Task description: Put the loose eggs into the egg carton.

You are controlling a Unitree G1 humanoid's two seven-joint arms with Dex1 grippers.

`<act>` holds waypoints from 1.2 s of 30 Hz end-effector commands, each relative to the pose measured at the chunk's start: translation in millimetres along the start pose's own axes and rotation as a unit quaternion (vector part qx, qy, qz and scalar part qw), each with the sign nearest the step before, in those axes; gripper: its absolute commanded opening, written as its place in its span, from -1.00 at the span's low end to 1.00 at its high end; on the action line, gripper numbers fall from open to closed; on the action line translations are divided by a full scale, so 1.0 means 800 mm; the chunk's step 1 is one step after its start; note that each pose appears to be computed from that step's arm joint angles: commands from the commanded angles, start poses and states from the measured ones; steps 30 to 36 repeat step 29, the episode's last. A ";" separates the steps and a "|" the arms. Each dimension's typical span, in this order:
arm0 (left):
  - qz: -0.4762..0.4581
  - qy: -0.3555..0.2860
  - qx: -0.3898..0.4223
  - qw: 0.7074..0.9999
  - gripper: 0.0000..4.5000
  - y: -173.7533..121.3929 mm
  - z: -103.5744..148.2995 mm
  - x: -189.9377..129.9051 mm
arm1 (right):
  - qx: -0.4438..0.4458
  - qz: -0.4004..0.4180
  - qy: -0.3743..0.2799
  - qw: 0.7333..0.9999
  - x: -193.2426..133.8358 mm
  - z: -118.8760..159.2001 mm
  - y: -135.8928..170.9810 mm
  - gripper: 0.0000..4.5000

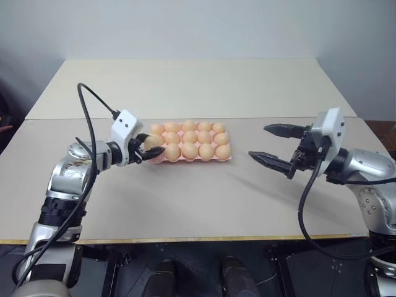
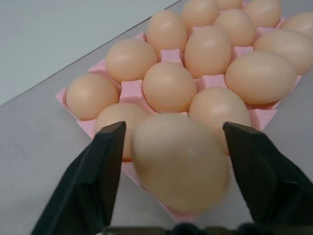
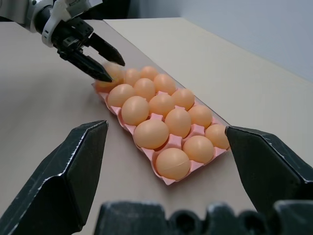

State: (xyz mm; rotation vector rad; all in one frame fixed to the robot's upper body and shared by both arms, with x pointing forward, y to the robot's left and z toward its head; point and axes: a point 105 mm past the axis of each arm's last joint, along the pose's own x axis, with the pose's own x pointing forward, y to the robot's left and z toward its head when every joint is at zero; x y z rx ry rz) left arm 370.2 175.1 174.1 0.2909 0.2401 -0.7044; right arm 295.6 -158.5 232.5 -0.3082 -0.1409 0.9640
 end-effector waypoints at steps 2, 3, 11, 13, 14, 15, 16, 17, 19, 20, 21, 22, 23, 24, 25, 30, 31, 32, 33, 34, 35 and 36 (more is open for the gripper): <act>0.011 -0.043 0.025 0.999 0.99 0.007 0.027 -0.021 | -0.027 -0.020 -0.014 0.999 -0.008 0.018 -0.006 1.00; 0.023 -0.048 0.034 0.998 0.99 0.012 0.030 -0.030 | -0.028 -0.022 -0.013 0.999 -0.009 0.018 -0.006 1.00; 0.051 -0.075 0.078 0.993 0.99 0.035 0.041 -0.128 | -0.024 -0.029 0.001 0.999 -0.021 0.018 -0.016 1.00; 0.031 -0.073 0.082 0.993 0.99 0.029 0.036 -0.157 | -0.022 -0.030 0.006 0.999 -0.025 0.017 -0.018 1.00; 0.031 -0.064 0.095 0.993 0.99 0.025 0.032 -0.169 | -0.029 -0.032 0.012 0.999 -0.027 0.015 -0.019 1.00; 0.029 -0.058 0.096 0.993 0.99 0.021 0.030 -0.177 | -0.031 -0.033 0.015 0.999 -0.028 0.013 -0.019 1.00; 0.025 -0.055 0.096 0.994 0.99 0.016 0.028 -0.186 | -0.032 -0.035 0.018 0.999 -0.029 0.012 -0.020 1.00; 0.021 -0.054 0.095 0.994 0.99 0.012 0.027 -0.191 | -0.032 -0.036 0.020 0.999 -0.029 0.011 -0.020 1.00; 0.015 -0.053 0.078 0.995 0.99 0.006 0.023 -0.201 | -0.028 -0.039 0.019 0.999 -0.030 0.010 -0.022 1.00; 0.017 -0.051 0.073 0.996 0.99 0.004 0.019 -0.203 | -0.027 -0.039 0.019 0.999 -0.029 0.010 -0.022 1.00; 0.022 -0.049 0.073 0.996 0.99 0.003 0.016 -0.204 | -0.026 -0.039 0.019 0.999 -0.028 0.010 -0.022 1.00; 0.030 -0.046 0.074 0.996 0.99 0.003 0.013 -0.204 | -0.027 -0.039 0.018 0.999 -0.027 0.010 -0.021 1.00; 0.037 -0.043 0.072 0.996 0.99 0.003 0.011 -0.203 | -0.027 -0.039 0.018 0.999 -0.027 0.010 -0.021 1.00; 0.038 -0.047 0.069 0.996 0.99 0.002 0.011 -0.202 | -0.027 -0.039 0.018 0.999 -0.027 0.010 -0.021 1.00; 0.037 -0.049 0.067 0.996 0.99 0.000 0.012 -0.201 | -0.027 -0.039 0.017 0.999 -0.026 0.010 -0.021 1.00; 0.015 -0.056 0.051 0.997 0.99 -0.007 0.013 -0.201 | -0.029 -0.037 0.016 0.999 -0.025 0.012 -0.022 1.00; 0.015 -0.056 0.051 0.997 0.99 -0.007 0.013 -0.201 | -0.029 -0.037 0.016 0.999 -0.025 0.012 -0.022 1.00; 0.015 -0.056 0.051 0.997 0.99 -0.007 0.013 -0.201 | -0.029 -0.037 0.016 0.999 -0.025 0.012 -0.022 1.00; 0.015 -0.056 0.051 0.997 0.99 -0.007 0.013 -0.201 | -0.029 -0.037 0.016 0.999 -0.025 0.012 -0.022 1.00; 0.015 -0.056 0.051 0.997 0.99 -0.007 0.013 -0.201 | -0.029 -0.037 0.016 0.999 -0.025 0.012 -0.022 1.00; 0.015 -0.056 0.051 0.997 0.99 -0.007 0.013 -0.201 | -0.029 -0.037 0.016 0.999 -0.025 0.012 -0.022 1.00; 0.015 -0.056 0.051 0.997 0.99 -0.007 0.013 -0.201 | -0.029 -0.037 0.016 0.999 -0.025 0.012 -0.022 1.00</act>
